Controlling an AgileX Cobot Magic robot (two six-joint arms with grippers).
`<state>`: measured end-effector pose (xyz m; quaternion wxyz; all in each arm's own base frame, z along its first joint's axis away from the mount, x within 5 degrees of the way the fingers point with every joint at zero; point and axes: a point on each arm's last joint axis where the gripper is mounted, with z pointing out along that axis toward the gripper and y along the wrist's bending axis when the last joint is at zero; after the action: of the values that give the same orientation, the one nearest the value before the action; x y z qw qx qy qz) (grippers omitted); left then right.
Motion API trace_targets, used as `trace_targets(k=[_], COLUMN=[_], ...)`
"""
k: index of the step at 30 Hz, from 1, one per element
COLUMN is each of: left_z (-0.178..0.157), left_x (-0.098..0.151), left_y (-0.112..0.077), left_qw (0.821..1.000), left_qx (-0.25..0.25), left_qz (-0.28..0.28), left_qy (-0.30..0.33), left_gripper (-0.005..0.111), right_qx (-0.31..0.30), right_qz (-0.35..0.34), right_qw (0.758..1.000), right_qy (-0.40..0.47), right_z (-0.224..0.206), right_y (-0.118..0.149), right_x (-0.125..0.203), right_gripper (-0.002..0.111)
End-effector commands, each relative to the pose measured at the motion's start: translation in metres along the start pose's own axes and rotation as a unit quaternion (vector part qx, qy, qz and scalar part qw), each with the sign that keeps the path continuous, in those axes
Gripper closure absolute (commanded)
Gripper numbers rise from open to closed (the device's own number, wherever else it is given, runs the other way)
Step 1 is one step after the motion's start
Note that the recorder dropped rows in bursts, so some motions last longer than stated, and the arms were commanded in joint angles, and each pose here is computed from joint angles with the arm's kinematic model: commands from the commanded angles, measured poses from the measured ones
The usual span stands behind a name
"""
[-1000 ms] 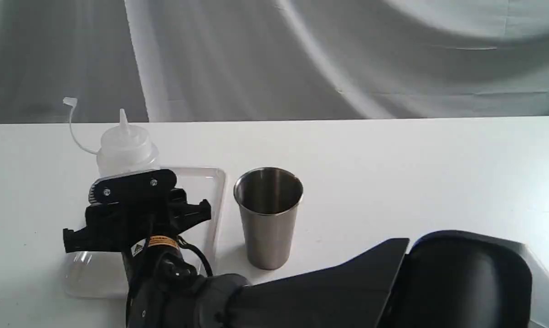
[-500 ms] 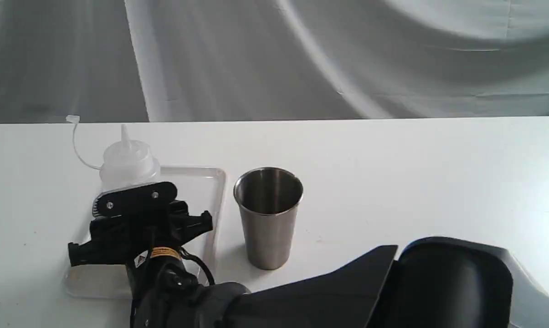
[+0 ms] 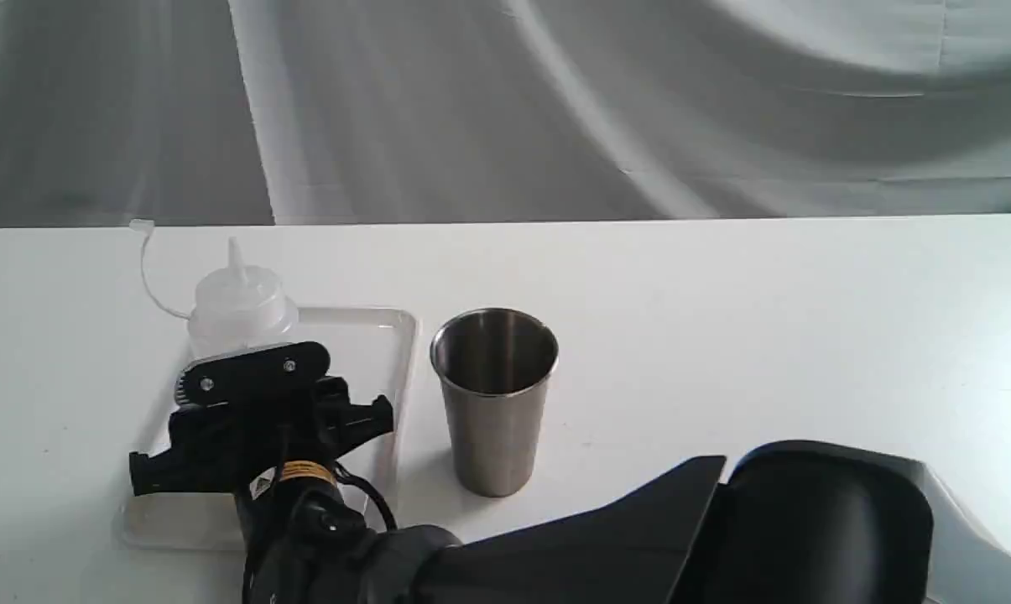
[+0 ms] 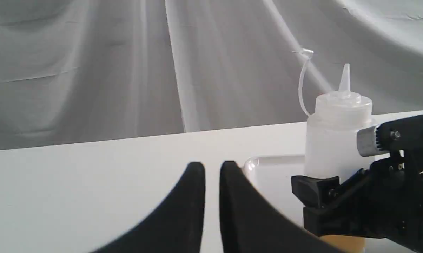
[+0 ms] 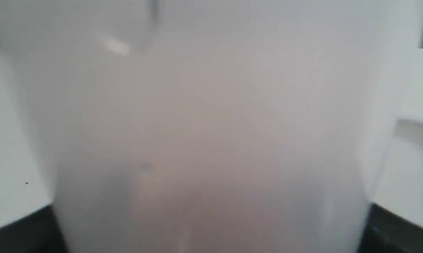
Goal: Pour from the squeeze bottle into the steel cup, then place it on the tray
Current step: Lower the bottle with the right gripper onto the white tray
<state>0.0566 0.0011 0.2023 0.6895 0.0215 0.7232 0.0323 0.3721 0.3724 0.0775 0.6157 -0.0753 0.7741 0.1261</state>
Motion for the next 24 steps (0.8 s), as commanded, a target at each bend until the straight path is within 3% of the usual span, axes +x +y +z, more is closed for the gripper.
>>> trace_targets(k=[1, 7, 24], left_z=[-0.0001, -0.0001, -0.0001], left_x=[0.0011, 0.0011, 0.0011], left_y=[-0.0004, -0.0004, -0.0004], left_qw=[1.000, 1.000, 1.000], left_qx=[0.002, 0.002, 0.002], left_qz=[-0.001, -0.001, -0.002], left_qy=[-0.001, -0.001, -0.001], left_gripper=[0.098, 0.098, 0.098], right_qx=[-0.003, -0.006, -0.010], right_qz=[0.002, 0.002, 0.001], right_qw=[1.000, 1.000, 1.000], right_qy=[-0.018, -0.013, -0.007], right_z=[-0.0001, 0.0000, 0.0000], right_y=[0.0022, 0.0027, 0.0033], right_x=[-0.0107, -0.0098, -0.0086], right_gripper=[0.108, 0.102, 0.039])
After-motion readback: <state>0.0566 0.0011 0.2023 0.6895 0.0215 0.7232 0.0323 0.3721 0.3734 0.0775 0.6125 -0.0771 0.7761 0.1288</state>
